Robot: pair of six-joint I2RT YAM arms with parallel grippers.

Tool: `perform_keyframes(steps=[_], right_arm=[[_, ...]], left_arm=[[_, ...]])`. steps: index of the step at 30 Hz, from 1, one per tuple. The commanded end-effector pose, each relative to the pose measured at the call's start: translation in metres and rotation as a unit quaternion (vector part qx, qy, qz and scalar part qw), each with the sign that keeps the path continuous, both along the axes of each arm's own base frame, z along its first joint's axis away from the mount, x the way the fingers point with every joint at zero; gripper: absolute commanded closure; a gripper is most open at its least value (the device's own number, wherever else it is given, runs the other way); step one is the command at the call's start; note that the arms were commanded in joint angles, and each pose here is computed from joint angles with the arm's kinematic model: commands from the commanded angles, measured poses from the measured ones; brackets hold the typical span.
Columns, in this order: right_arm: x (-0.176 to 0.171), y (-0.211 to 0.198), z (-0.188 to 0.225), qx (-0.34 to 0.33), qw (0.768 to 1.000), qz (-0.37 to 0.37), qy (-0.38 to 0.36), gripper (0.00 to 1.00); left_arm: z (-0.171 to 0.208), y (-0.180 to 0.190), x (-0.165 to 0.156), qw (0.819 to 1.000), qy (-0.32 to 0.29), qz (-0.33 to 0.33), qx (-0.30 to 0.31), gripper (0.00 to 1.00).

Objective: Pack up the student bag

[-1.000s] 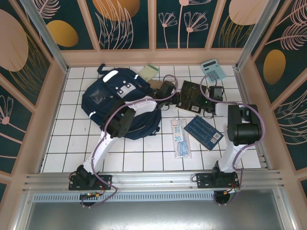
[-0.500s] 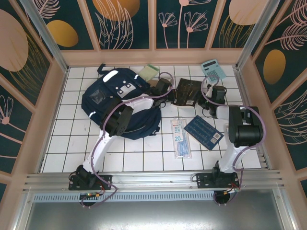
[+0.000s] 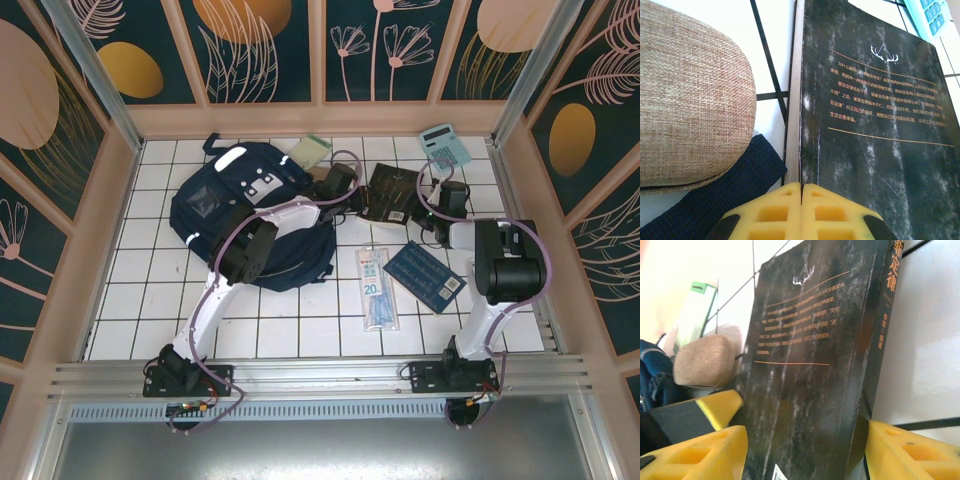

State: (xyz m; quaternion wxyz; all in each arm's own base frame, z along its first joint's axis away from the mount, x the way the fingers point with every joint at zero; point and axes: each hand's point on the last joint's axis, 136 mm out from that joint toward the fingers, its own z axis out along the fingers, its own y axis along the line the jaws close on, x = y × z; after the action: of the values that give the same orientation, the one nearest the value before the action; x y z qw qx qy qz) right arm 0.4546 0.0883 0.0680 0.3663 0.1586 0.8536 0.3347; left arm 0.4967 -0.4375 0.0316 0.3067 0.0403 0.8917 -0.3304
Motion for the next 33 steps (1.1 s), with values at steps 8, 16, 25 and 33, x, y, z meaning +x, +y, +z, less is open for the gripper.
perform_keyframes(steps=[8, 16, 25, 33], right_arm=[[-0.019, 0.072, 0.063, 0.16, 0.976, 0.125, -0.071, 0.37], [-0.01, 0.041, 0.03, 0.072, 0.996, 0.053, -0.007, 0.43], [-0.014, 0.034, 0.032, 0.085, 0.995, 0.055, -0.014, 0.97], [-0.027, 0.03, 0.082, 0.087, 0.991, 0.054, -0.09, 1.0]], left_arm=[[-0.058, -0.021, -0.054, 0.995, 0.081, -0.059, 0.019, 0.93], [-0.056, -0.017, -0.053, 0.995, 0.076, -0.057, 0.025, 0.93], [-0.049, -0.017, -0.051, 0.996, 0.068, -0.056, 0.027, 0.88], [0.019, -0.007, -0.045, 0.999, 0.032, -0.028, -0.012, 0.45]])
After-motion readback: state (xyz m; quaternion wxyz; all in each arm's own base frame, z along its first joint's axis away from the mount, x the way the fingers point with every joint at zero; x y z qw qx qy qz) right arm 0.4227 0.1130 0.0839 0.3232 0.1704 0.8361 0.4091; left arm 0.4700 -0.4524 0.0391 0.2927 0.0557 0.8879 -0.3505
